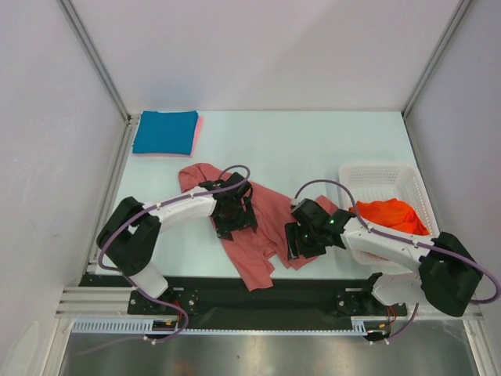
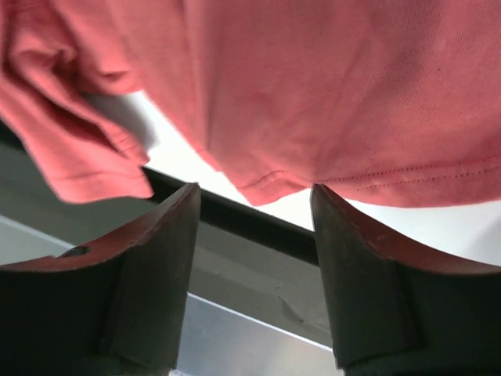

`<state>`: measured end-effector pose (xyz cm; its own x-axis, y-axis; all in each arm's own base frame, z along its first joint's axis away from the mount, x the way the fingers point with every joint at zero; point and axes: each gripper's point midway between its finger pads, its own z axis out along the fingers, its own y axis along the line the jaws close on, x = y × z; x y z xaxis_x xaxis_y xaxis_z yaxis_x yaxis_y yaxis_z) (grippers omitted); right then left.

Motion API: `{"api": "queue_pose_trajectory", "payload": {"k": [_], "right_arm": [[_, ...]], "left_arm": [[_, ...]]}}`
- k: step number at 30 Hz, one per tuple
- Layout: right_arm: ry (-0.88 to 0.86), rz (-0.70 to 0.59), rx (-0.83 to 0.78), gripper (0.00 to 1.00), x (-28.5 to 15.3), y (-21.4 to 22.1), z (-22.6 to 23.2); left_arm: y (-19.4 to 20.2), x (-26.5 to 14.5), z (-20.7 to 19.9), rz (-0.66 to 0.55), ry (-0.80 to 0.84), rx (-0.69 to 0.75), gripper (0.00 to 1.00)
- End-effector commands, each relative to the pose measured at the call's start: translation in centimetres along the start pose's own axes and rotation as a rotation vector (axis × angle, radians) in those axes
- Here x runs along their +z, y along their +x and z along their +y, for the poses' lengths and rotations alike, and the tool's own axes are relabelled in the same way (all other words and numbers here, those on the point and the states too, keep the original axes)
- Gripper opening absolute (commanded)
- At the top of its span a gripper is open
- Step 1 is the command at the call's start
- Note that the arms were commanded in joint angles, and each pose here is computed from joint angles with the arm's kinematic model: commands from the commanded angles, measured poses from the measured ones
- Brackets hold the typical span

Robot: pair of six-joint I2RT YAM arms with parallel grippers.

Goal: Fold and stack the t-shirts
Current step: Flatten the tshirt out

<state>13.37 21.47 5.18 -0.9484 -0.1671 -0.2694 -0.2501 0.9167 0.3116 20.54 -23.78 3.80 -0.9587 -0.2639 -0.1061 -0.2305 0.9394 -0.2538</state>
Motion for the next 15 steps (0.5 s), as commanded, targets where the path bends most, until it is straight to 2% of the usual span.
{"api": "queue_pose_trajectory", "payload": {"k": [1,6,12,13,15], "right_arm": [[0.074,-0.079,0.014,0.62,1.1,-1.7,-0.3],[0.112,-0.079,0.023,0.59,2.3,-1.4,-1.0],[0.136,-0.045,0.02,0.55,3.8,-1.3,-1.3],[0.14,-0.04,0.02,0.5,4.0,-1.2,-1.3],[0.152,-0.039,0.019,0.39,4.0,-1.3,-1.5]], "left_arm": [[-2.7,-0.6,-2.4,-0.088,0.053,-0.025,0.83],[-4.0,1.1,-2.0,-0.068,0.018,-0.008,0.76],[-4.3,2.1,-1.3,-0.047,0.047,0.0,0.45],[-4.5,1.9,-1.3,-0.051,0.056,0.0,0.35],[-4.6,1.6,-0.9,-0.048,0.048,0.01,0.23]]}}
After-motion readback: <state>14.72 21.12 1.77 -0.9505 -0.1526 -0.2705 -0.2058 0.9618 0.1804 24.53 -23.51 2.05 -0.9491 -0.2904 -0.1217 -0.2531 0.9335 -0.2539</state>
